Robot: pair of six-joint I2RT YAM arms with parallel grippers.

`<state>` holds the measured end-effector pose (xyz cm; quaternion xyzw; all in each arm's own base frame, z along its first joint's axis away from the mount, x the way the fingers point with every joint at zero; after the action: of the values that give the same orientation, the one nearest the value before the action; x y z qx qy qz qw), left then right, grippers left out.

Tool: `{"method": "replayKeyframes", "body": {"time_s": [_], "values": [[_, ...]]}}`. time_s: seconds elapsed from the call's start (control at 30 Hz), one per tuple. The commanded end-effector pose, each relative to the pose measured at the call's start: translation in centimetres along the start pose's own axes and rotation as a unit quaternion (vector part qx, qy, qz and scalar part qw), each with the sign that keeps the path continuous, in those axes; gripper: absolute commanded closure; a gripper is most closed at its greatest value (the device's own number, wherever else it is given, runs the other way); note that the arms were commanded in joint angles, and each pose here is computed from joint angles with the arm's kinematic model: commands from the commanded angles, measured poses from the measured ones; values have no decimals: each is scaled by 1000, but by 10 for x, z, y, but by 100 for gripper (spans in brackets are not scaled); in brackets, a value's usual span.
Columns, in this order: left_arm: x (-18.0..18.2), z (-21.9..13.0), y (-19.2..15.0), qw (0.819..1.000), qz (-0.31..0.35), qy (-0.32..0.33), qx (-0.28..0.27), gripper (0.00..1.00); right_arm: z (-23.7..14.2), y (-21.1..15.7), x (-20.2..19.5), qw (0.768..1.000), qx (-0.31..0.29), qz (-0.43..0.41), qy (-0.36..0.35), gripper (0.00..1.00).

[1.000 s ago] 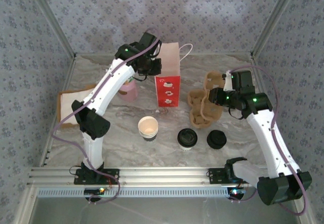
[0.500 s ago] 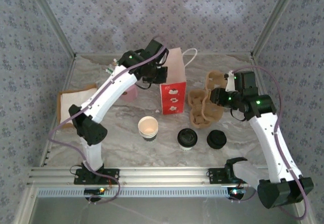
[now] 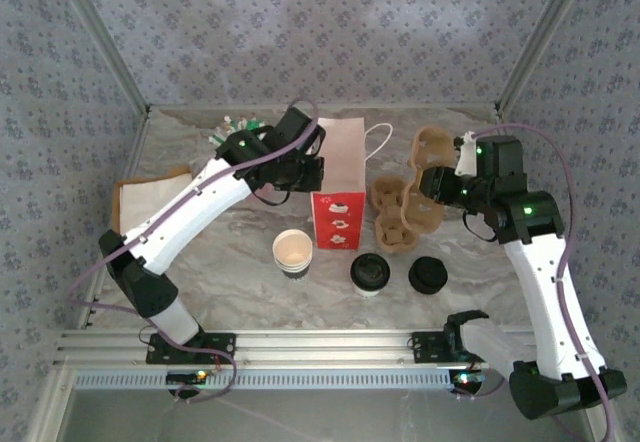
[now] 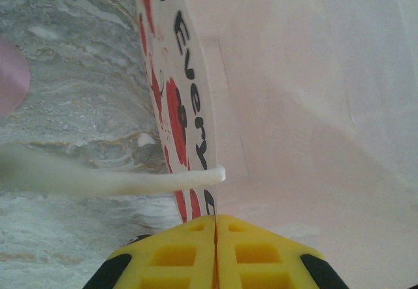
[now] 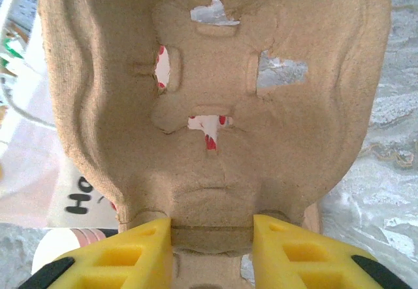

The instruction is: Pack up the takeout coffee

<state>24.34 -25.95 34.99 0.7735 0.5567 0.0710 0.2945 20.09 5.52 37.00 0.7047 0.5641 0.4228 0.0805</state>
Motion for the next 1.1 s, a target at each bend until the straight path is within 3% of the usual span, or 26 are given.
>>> {"method": "replayKeyframes", "body": {"time_s": [0.0,0.33,0.6,0.9,1.07], "values": [[-7,-10,2,999,-16,-32,-36,91,-23,7,12,1000,-17,5,25,64],[-18,-14,-5,997,-9,-55,-48,91,-54,38,49,993,-49,9,108,65],[-23,-14,-10,996,-6,-66,-52,85,-50,53,84,985,-36,2,170,65],[-12,-32,-17,995,-11,-64,-79,51,-24,58,116,982,3,-16,186,65],[0,-53,-23,993,-16,-60,-103,38,-9,59,127,982,23,-19,185,65]]}}
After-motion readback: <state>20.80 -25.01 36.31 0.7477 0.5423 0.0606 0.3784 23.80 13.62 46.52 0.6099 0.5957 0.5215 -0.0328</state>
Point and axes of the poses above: each hand's point on the last joint's axis, 136 mm out from that joint toward the fingers, its own z axis out along the fingers, its own x axis along the line the jaws close on, y = z × x, the point moved 9 cm from there along -z, back along the fingers, and after that the axes turned 8 degrees about z, right-handed, at the moved point
